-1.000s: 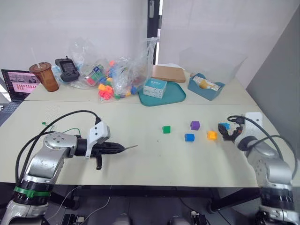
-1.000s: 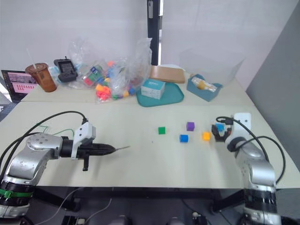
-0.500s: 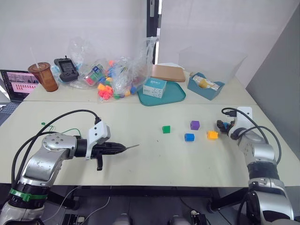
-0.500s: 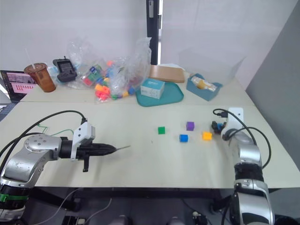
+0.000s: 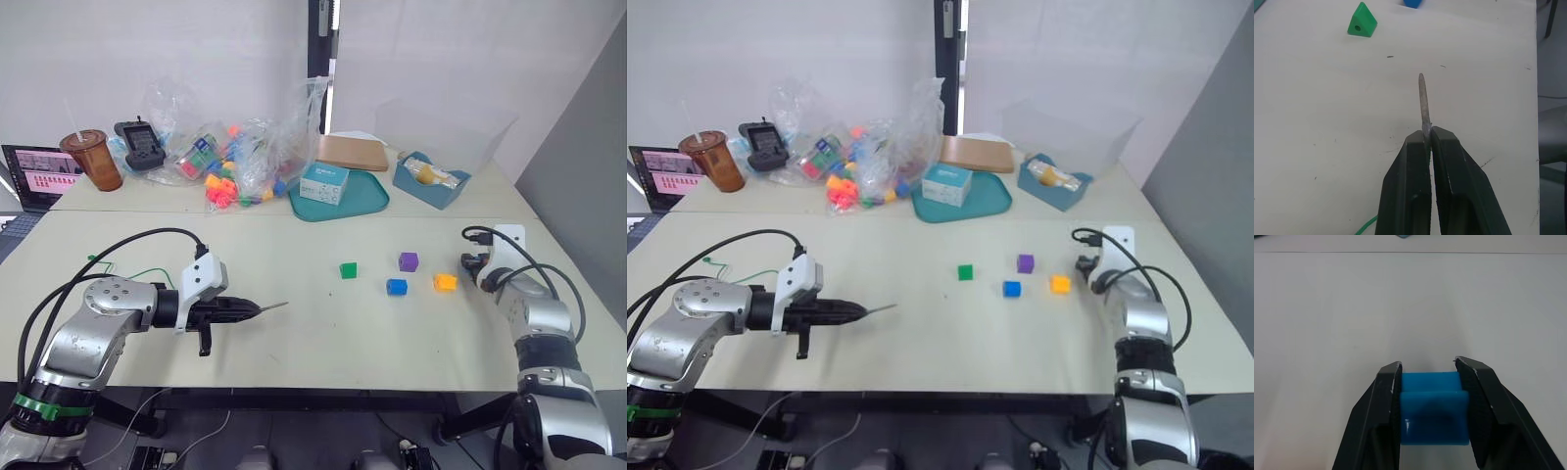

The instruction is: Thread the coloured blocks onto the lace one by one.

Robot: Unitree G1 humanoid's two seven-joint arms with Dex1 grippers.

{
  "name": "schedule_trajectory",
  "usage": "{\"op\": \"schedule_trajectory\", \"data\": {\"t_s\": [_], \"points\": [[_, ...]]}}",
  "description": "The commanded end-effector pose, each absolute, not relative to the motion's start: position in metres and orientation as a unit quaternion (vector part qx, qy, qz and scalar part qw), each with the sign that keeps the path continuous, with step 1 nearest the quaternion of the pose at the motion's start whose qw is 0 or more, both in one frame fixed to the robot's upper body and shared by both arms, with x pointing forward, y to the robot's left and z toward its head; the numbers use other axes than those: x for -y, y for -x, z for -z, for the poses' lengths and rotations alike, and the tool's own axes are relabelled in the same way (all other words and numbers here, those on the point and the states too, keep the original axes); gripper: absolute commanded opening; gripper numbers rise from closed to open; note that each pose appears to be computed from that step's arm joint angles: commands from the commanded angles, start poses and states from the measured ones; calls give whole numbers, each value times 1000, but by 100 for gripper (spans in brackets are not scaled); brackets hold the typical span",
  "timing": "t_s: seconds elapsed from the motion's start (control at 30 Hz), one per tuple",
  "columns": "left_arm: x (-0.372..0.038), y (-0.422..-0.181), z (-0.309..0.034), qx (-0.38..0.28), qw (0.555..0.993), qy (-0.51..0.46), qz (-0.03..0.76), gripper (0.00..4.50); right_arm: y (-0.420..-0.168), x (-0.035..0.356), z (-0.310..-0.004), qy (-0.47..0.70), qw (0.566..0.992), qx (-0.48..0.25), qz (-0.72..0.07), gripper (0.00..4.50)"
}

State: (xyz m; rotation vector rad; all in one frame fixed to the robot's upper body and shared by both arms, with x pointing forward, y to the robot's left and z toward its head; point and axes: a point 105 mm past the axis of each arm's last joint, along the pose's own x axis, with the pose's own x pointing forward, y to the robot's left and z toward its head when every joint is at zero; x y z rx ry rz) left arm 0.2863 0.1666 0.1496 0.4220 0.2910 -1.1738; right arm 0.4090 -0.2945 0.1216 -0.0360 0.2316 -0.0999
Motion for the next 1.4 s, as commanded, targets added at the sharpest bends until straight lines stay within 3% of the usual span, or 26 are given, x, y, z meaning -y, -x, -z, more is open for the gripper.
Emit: {"op": "schedule_trajectory", "data": {"t_s": [0.03,0.2,0.33,0.43,0.63,0.9,1.03,1.1,1.23,1.3,1.4], "points": [[-166,-286,-154,-125,798,-210,551,0,-399,290,-172,28,998,-36,38,118],[-167,-288,-150,-134,793,-210,556,0,-353,245,-220,38,999,11,-6,118],[-163,-294,-147,-135,789,-205,563,0,-322,178,-224,34,996,-5,-79,118],[-157,-299,-144,-134,788,-203,566,0,-301,124,-213,14,992,-32,-122,118],[-149,-303,-147,-127,777,-207,581,0,-278,62,-177,44,976,-97,-188,118],[-151,-307,-148,-122,781,-214,574,0,-282,38,-116,82,958,-151,-231,118],[-152,-304,-150,-121,780,-214,575,0,-287,37,-116,82,961,-129,-230,118],[-153,-301,-151,-122,780,-213,576,0,-288,37,-123,61,964,-112,-234,224],[-157,-297,-151,-126,781,-216,573,0,-283,39,-137,36,961,-91,-258,361],[-161,-295,-153,-126,784,-218,567,0,-281,45,-162,49,954,-60,-290,430],[-164,-293,-156,-124,790,-218,560,0,-273,47,-194,63,924,-32,-377,448]]}}
